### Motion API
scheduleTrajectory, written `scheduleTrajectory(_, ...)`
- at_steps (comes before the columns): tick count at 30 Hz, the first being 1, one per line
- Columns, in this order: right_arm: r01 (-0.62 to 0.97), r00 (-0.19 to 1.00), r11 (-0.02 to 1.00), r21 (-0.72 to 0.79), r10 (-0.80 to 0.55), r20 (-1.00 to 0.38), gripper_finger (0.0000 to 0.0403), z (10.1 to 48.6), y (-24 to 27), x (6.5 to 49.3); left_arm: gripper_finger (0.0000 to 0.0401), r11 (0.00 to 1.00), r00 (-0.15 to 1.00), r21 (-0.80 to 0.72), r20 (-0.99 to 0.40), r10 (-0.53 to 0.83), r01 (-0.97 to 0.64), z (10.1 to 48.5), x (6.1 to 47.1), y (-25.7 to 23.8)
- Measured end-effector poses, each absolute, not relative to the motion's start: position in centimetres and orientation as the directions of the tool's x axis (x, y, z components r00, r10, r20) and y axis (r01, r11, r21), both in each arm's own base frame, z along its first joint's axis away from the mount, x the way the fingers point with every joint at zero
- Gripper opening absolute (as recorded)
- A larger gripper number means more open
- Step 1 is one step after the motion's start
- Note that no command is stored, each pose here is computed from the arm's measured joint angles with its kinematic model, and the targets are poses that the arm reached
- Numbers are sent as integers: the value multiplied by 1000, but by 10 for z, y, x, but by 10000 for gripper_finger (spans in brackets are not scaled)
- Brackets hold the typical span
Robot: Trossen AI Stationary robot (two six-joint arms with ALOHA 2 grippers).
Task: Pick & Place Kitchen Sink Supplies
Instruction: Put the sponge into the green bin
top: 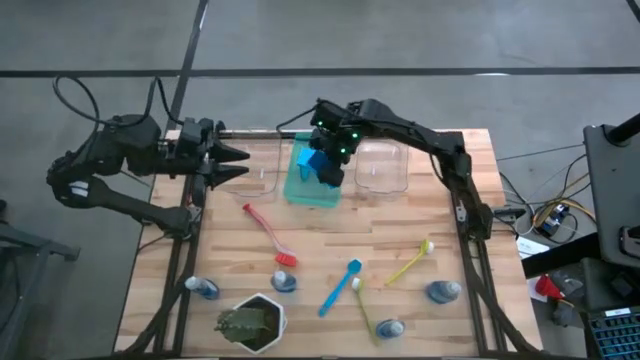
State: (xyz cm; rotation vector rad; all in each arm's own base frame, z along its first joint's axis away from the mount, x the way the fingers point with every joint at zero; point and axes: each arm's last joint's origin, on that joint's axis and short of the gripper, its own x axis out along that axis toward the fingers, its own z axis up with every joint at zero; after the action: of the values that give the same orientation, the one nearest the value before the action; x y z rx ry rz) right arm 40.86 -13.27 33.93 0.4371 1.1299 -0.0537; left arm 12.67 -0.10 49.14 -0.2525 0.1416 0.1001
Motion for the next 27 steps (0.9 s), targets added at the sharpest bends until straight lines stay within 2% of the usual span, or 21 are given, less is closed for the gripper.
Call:
scheduleTrajectory(8,199,369,973,113,32,-929,318,323,-145,415,159,966,977,-227,-198,81,-126,486,126,-1)
scheduleTrajectory(12,170,406,985,18,-54,-912,300,322,-156,419,159,966,972,-224,-220,82,-132,481,129,-1)
scheduleTrajectory(19,132,512,990,-40,-103,-853,287,328,-168,427,159,961,971,-239,-223,82,-136,480,129,-1)
scheduleTrajectory(27,105,513,993,-46,-93,-853,292,320,-174,430,159,957,974,-255,-210,83,-137,481,126,-1)
